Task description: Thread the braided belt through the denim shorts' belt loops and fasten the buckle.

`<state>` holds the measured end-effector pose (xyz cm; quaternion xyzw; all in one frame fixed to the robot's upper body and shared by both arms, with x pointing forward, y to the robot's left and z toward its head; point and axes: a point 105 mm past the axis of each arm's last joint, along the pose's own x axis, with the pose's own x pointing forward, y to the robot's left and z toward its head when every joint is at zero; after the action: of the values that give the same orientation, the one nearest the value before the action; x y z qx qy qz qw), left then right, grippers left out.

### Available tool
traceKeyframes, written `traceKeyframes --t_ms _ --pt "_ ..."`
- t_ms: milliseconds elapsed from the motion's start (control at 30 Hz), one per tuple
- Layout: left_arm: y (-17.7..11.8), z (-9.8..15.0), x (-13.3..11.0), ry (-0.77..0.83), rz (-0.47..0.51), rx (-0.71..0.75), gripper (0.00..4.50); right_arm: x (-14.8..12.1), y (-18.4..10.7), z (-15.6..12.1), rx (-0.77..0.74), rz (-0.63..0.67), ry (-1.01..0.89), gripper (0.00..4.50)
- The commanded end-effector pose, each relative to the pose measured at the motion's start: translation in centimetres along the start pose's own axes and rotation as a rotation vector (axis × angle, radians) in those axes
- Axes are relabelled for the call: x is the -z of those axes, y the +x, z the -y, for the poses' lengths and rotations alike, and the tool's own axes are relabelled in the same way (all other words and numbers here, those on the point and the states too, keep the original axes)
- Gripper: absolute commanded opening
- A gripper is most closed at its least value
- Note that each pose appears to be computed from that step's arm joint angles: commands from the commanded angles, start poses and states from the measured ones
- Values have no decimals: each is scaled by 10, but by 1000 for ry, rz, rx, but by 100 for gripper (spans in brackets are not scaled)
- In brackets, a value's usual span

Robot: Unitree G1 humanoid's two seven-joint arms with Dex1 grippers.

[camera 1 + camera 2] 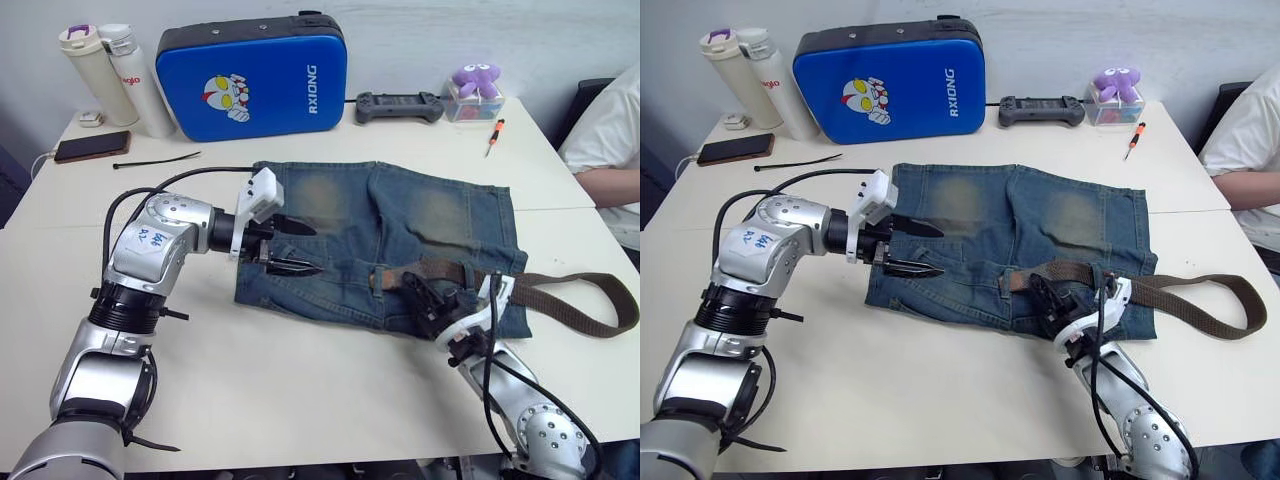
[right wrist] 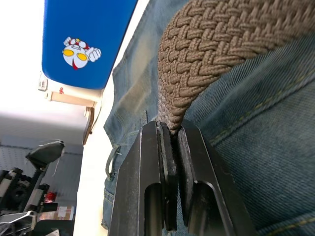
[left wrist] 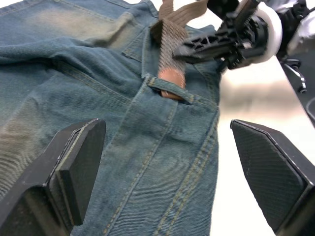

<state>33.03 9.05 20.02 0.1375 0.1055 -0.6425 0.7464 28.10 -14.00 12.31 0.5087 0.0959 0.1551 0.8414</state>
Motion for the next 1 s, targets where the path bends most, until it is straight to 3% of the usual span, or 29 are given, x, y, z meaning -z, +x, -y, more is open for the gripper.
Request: traceKeyframes --t_ms 33,267,500,667,733,800,933,1000 --pt "0 3 -4 42 4 -4 446 2 6 0 8 13 11 0" --pt "0 2 -1 41 0 -13 446 30 13 -9 -14 -113 27 0" --pt "7 4 0 35 -1 9 446 38 28 -24 -80 -181 23 0" --pt "8 3 1 38 -11 16 446 44 30 -17 -40 -222 -6 0" --pt "8 3 1 37 -13 14 450 38 25 -13 -24 -204 -13 83" --pt "9 3 3 36 -15 14 450 28 18 -8 3 -170 -20 139" --pt "9 3 3 36 -15 14 450 15 9 -5 15 -117 9 327" --pt "9 3 3 37 -14 15 450 8 4 -4 17 -83 32 327"
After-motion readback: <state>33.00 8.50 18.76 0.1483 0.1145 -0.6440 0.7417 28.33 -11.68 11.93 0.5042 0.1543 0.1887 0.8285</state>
